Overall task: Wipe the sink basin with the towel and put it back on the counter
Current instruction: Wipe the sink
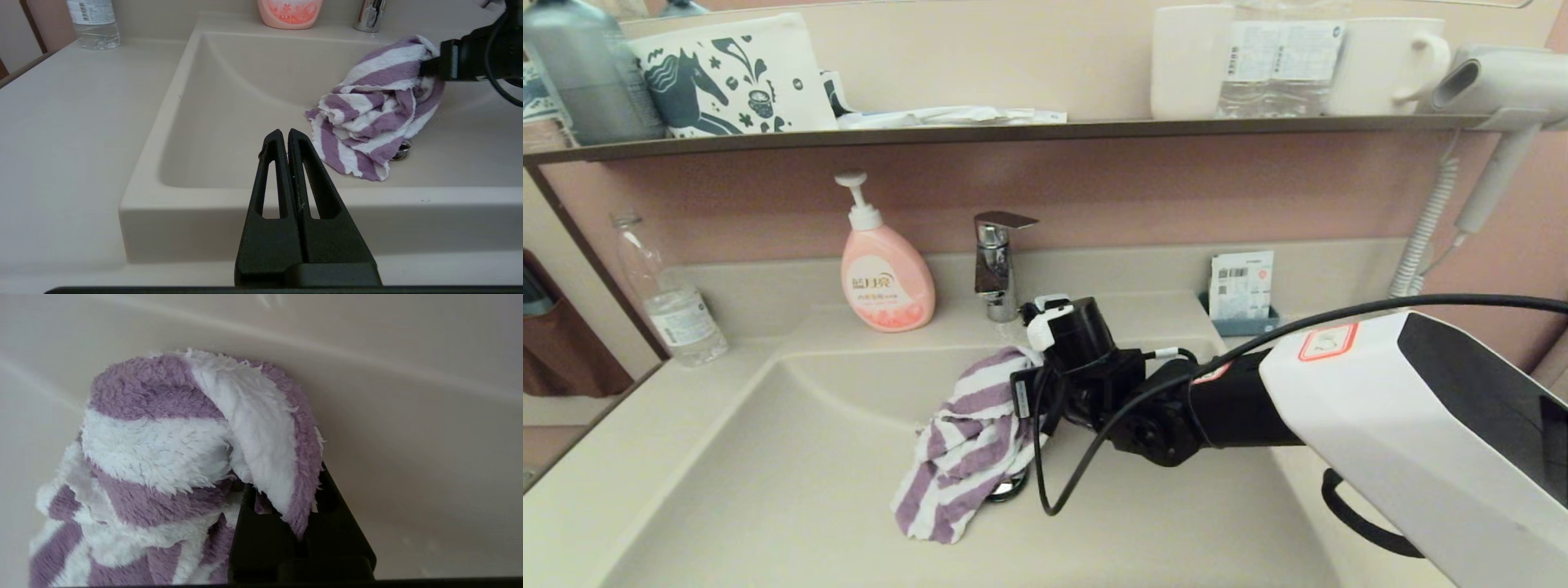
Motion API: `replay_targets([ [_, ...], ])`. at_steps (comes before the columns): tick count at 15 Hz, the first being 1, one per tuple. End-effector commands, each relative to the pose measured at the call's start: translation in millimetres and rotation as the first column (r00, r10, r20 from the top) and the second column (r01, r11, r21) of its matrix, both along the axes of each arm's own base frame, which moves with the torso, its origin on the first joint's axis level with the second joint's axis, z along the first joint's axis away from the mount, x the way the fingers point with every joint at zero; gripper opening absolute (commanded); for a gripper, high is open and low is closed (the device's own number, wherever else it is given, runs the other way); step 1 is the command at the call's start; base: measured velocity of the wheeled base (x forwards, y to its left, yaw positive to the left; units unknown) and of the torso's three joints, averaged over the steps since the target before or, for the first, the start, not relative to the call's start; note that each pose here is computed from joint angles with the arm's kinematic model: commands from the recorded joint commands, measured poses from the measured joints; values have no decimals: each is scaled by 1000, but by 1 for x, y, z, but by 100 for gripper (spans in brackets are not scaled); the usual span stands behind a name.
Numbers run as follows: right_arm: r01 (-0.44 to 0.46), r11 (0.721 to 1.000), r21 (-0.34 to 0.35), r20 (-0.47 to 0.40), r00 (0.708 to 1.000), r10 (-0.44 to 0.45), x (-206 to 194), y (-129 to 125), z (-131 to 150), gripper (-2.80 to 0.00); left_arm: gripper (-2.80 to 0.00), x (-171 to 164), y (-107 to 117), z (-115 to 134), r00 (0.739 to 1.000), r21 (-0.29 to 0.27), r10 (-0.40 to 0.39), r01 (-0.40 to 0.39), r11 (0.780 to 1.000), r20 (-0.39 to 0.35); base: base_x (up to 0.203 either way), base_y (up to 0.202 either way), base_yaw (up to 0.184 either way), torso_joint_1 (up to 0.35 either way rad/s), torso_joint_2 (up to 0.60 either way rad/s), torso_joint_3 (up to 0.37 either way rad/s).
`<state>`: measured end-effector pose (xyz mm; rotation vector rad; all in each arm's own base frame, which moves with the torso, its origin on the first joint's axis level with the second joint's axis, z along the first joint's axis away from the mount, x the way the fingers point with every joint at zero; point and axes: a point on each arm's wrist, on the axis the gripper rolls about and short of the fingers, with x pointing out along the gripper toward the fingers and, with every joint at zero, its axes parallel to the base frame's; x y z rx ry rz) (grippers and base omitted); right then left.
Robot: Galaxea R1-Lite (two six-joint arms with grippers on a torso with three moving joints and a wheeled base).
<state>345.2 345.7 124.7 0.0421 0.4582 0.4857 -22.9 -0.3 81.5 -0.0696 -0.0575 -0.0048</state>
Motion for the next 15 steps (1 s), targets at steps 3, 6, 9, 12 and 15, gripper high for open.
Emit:
replay_targets([
  [3, 29, 1000, 13, 11, 1000, -29, -2, -20, 20, -280, -280, 0, 0, 0, 1000, -1, 1, -1, 1000, 1, 0, 0, 0, 0, 0, 0],
  [6, 75, 997, -17, -8, 997, -75, -4, -42, 20, -280, -280, 0, 0, 0, 1000, -1, 1, -1, 1000, 1, 0, 0, 0, 0, 0, 0],
  [9, 137, 990, -23, -10, 990, -137, 2, -74, 16, -280, -280, 0, 0, 0, 1000, -1, 1, -1, 1000, 1, 0, 0, 0, 0, 0, 0],
  [12, 223, 975, -13, -1, 975, -223, 12, -114, 26, -280, -280, 0, 0, 0, 1000, -1, 1, -1, 1000, 1, 0, 0, 0, 0, 0, 0],
  [15, 275, 962, -7, 6, 962, -275, 7, -144, 40, -280, -280, 0, 0, 0, 1000, -1, 1, -1, 1000, 1, 0, 0, 0, 0, 0, 0],
])
